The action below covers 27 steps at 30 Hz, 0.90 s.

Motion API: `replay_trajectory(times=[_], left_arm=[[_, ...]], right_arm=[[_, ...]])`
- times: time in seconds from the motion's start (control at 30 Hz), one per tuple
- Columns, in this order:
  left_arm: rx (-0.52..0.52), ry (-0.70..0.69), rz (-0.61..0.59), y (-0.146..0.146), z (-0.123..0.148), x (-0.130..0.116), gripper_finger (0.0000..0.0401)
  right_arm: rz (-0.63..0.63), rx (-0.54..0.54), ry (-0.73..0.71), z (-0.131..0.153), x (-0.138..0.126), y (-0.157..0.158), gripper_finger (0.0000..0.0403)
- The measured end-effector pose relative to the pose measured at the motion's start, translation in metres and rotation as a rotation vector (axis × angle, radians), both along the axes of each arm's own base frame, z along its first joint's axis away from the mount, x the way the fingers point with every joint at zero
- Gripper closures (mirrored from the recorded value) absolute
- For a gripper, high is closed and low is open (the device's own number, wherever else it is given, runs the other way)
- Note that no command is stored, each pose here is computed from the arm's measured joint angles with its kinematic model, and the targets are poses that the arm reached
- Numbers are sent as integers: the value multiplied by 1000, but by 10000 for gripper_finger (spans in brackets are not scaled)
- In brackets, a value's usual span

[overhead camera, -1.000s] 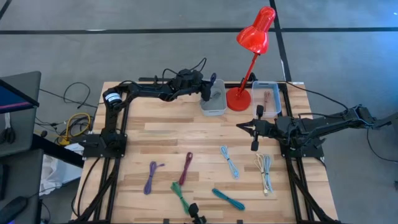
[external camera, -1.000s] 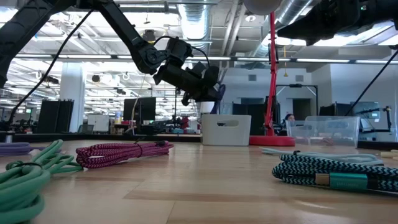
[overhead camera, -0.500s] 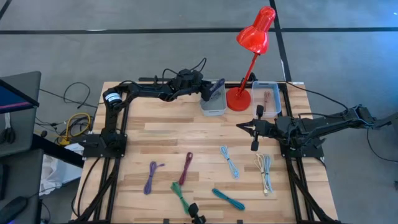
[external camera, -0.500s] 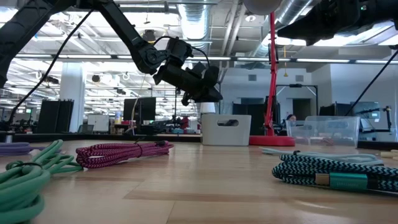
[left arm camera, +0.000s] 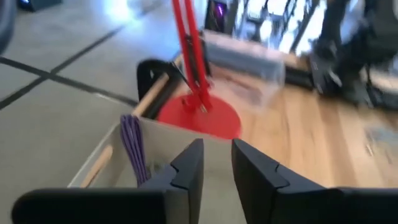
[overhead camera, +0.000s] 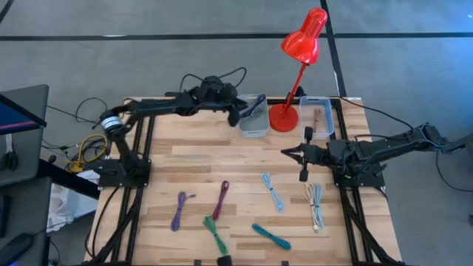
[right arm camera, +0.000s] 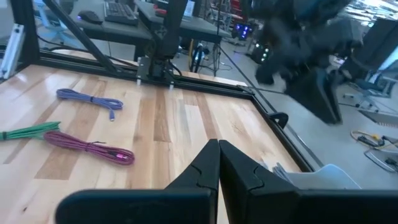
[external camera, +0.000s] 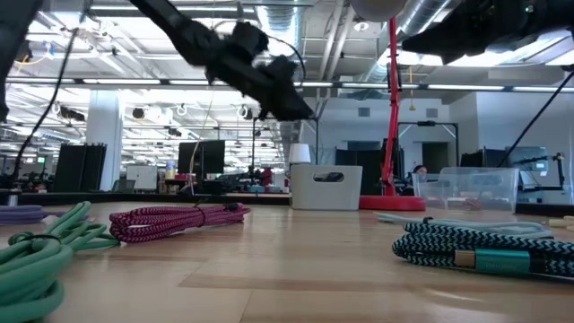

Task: Pick & Place USB Port
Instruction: Put the purple charger cable into the transparent bin

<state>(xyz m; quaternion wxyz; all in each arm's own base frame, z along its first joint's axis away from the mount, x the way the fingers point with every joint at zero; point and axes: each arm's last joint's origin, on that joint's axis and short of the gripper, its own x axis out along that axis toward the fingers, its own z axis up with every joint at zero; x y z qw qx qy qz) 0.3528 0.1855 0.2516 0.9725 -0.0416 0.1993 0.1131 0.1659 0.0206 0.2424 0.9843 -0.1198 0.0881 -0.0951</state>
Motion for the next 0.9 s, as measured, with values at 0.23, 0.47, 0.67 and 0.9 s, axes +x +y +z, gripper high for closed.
replay_trajectory(times=[0.23,0.47,0.67,0.9], left_arm=[[38,46,-58,-39,41,-49,366],[-35,18,-20,-75,32,-119,381],[-162,-27,34,-102,7,-169,382],[-252,-56,6,-128,-17,-195,382]], right_arm=[[-1,-14,1,0,0,0,402],[-1,-15,1,0,0,0,402],[-4,-15,0,0,0,0,402],[-4,-14,-5,1,0,0,402]])
